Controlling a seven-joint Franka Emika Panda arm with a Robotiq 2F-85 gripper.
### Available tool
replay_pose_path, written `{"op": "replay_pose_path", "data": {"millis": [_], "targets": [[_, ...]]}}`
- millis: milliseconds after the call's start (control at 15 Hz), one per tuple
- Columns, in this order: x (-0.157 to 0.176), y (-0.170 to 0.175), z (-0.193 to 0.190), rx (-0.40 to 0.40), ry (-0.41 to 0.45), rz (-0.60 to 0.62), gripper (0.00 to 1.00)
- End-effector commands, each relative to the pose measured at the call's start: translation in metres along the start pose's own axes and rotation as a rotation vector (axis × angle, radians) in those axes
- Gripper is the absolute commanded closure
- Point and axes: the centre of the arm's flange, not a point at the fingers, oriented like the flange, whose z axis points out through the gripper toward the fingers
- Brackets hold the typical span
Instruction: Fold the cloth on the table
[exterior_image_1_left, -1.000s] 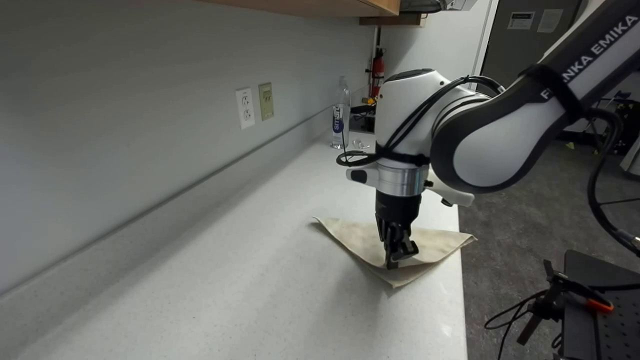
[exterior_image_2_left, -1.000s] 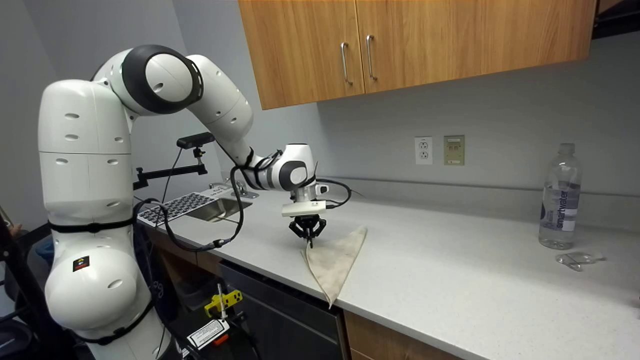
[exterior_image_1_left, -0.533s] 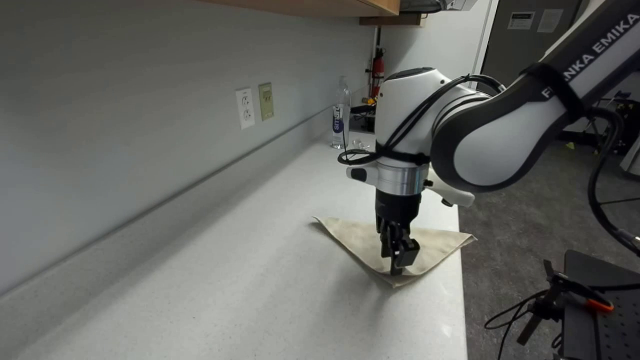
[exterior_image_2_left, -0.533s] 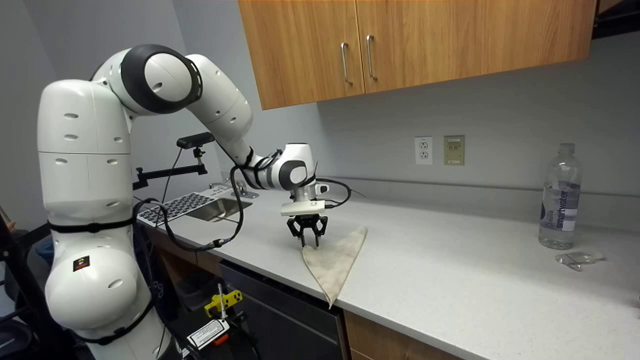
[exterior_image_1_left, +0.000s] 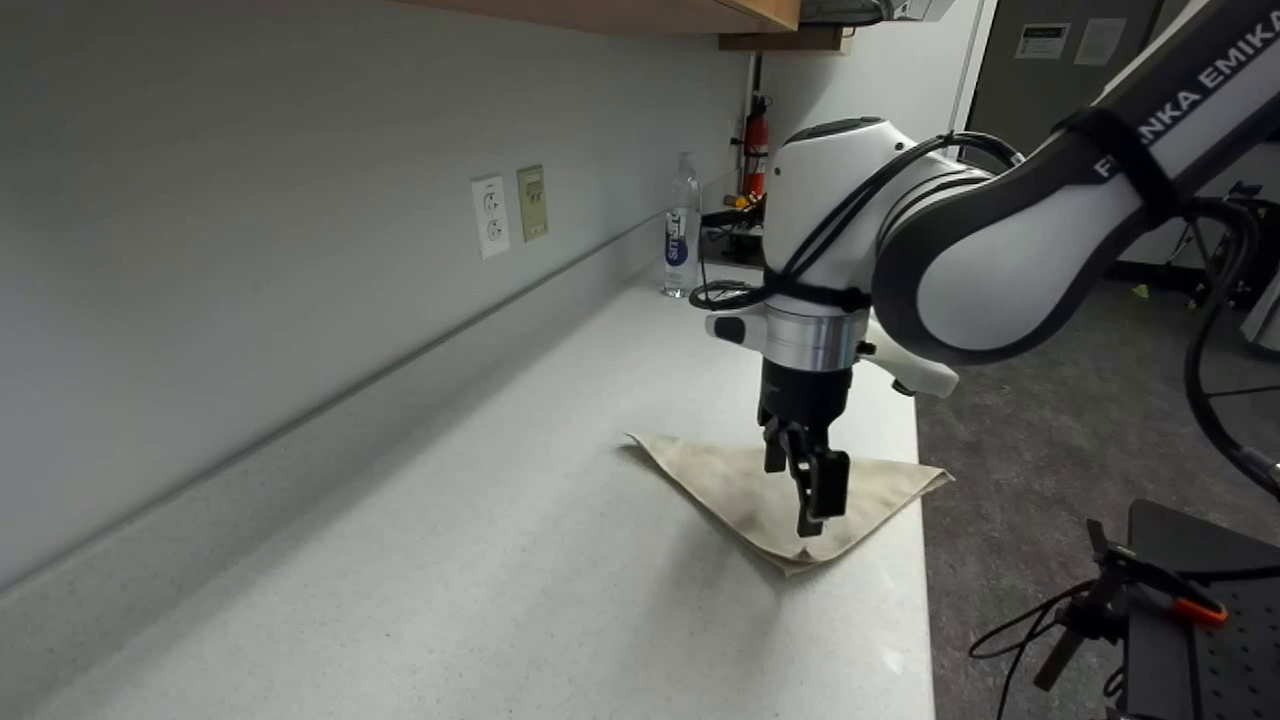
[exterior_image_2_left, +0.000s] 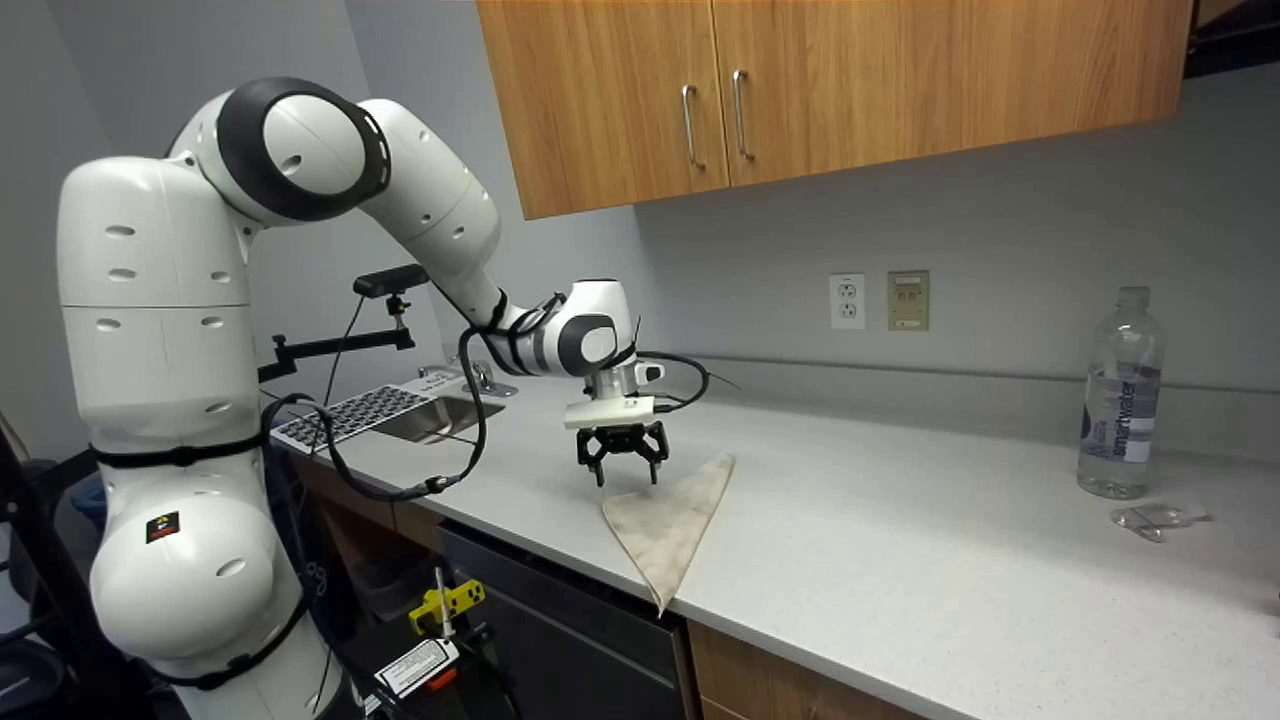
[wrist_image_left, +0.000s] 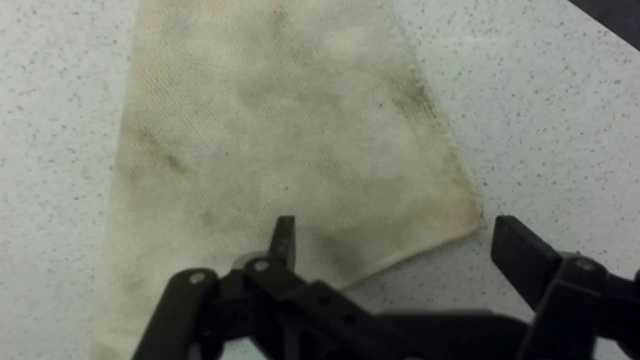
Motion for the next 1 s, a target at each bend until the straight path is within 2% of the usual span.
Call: {"op": "replay_pose_path", "data": {"millis": [0, 200, 333, 933], "targets": [[-0.02, 0.001, -0.017, -0.043, 0.037, -0.006, 0.0], [-0.025, 0.012, -0.024, -0.088, 0.045, 0.014, 0.0], [-0.039, 0.018, -0.024, -0.098, 0.02, 0.031, 0.0], [-0.126, 0.036, -0.018, -0.137, -0.07, 0.142, 0.0]]}}
